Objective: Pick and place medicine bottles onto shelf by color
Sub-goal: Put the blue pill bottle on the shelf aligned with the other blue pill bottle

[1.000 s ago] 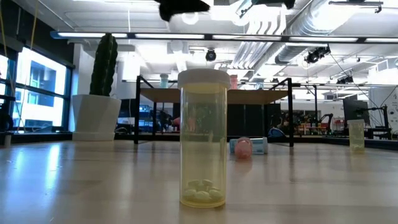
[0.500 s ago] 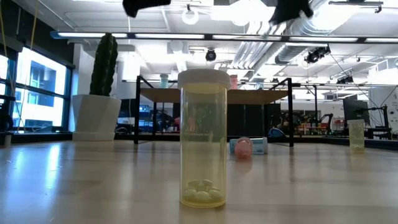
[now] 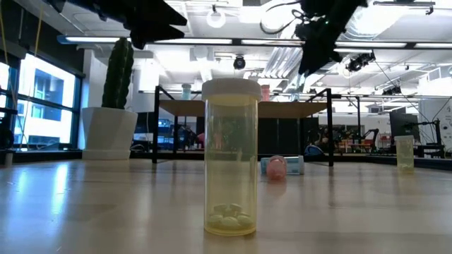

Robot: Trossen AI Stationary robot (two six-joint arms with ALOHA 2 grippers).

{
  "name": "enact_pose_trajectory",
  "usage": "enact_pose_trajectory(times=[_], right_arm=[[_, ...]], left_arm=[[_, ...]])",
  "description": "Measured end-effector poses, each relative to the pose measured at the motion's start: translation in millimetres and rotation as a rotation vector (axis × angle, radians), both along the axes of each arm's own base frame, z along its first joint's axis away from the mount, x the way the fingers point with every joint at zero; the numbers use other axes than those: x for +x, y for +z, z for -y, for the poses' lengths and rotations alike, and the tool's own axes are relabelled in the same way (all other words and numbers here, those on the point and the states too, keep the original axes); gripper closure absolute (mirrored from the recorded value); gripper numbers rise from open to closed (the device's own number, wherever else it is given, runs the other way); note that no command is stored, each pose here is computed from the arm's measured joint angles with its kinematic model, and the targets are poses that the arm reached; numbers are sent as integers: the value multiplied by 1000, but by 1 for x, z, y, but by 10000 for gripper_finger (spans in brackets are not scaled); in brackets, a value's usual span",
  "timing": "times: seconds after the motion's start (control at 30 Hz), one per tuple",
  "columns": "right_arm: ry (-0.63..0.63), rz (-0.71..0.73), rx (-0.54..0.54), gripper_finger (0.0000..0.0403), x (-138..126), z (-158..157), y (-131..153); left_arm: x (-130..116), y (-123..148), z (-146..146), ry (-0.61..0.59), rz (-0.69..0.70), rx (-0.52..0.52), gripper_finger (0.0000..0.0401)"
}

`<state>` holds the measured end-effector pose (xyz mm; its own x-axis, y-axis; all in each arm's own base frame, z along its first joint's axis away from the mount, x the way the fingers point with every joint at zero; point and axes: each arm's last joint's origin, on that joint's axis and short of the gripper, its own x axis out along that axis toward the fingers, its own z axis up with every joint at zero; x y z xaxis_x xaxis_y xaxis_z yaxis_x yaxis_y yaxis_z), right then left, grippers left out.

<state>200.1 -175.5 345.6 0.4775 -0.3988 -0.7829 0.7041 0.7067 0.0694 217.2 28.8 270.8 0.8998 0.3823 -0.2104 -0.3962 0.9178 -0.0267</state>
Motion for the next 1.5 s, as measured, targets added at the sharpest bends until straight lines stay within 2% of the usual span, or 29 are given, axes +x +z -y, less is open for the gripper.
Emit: enact_pose_trajectory(times=[0.17, 0.27, 0.97, 1.2, 1.5], right_arm=[[6, -81, 75, 300, 12, 7, -14], [14, -122, 95, 300, 18, 10, -13], [33, -186, 113, 300, 36, 13, -25], [4, -212, 94, 300, 34, 13, -26], [25, -209, 91, 296, 35, 13, -25]], left_arm=[[0, 1, 0, -3, 14, 1, 188], [0, 1, 0, -4, 13, 1, 188], [0, 1, 0, -3, 16, -6, 188], [0, 1, 0, -3, 13, -7, 188], [0, 1, 0, -3, 9, -7, 188]])
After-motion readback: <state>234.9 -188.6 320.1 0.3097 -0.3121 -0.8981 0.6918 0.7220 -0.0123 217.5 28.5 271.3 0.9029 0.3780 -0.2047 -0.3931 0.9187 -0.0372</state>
